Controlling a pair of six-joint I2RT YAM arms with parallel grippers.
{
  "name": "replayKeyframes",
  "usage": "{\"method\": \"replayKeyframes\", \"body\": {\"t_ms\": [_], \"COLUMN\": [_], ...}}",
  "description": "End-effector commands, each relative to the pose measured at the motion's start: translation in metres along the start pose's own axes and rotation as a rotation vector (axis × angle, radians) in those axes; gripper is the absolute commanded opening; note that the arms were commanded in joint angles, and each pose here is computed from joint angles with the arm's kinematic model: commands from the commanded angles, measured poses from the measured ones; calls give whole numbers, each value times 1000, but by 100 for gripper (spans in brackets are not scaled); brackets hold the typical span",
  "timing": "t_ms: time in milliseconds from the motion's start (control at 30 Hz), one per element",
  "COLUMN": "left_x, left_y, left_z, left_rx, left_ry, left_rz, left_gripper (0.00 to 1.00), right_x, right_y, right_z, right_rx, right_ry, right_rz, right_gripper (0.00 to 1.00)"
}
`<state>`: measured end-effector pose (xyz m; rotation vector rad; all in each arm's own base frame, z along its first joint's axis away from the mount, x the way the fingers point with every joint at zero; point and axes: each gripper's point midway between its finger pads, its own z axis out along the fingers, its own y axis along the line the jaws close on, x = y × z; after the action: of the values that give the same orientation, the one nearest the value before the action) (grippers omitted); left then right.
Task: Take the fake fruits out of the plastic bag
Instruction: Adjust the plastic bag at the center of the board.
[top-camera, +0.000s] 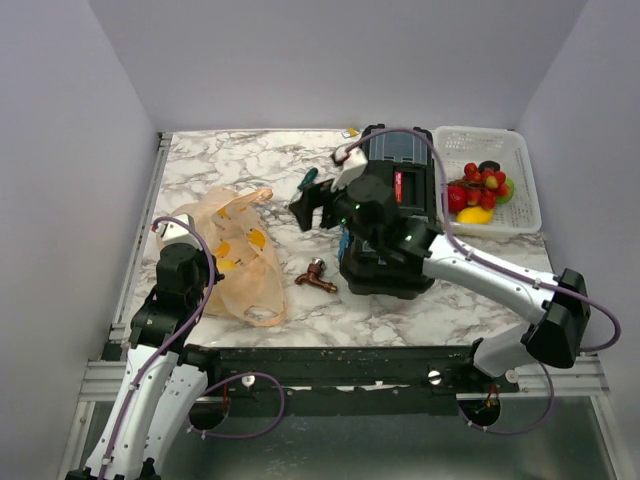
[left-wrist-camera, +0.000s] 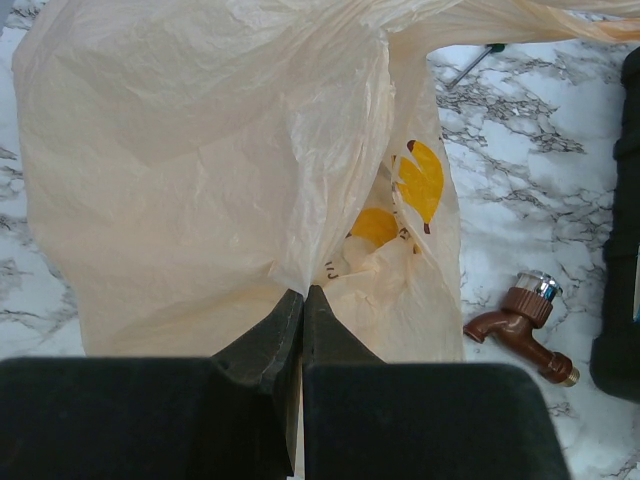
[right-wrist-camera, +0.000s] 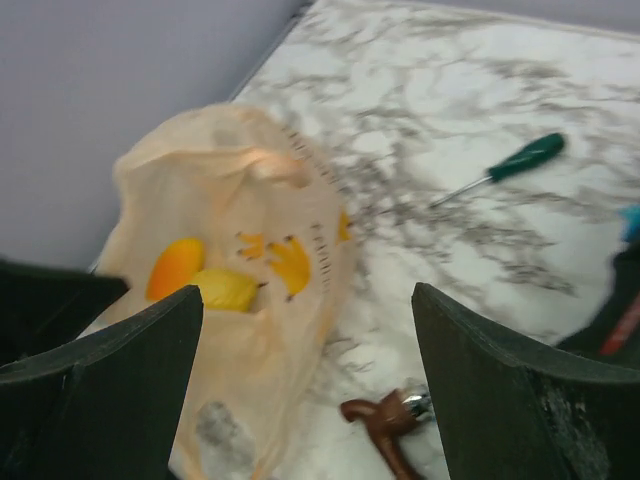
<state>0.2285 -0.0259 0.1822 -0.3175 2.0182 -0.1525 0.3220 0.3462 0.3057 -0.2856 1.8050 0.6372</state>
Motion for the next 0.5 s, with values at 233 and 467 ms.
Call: {"method": "replayKeyframes", "body": {"t_ms": [233, 467], "left_x": [-6, -48], "left_y": [-18, -54], "left_z": [-4, -31], "left_rx": [104, 274], "left_ry": [-21, -107], "left_rz": [19, 9], "left_gripper": [0, 0], "right_x": [168, 190], "right_y": [145, 135], "right_z": [-12, 10], "right_rx": [-470, -386], "right_ry": [357, 378], "right_rz": [-39, -37], "right_gripper": [87, 89]}}
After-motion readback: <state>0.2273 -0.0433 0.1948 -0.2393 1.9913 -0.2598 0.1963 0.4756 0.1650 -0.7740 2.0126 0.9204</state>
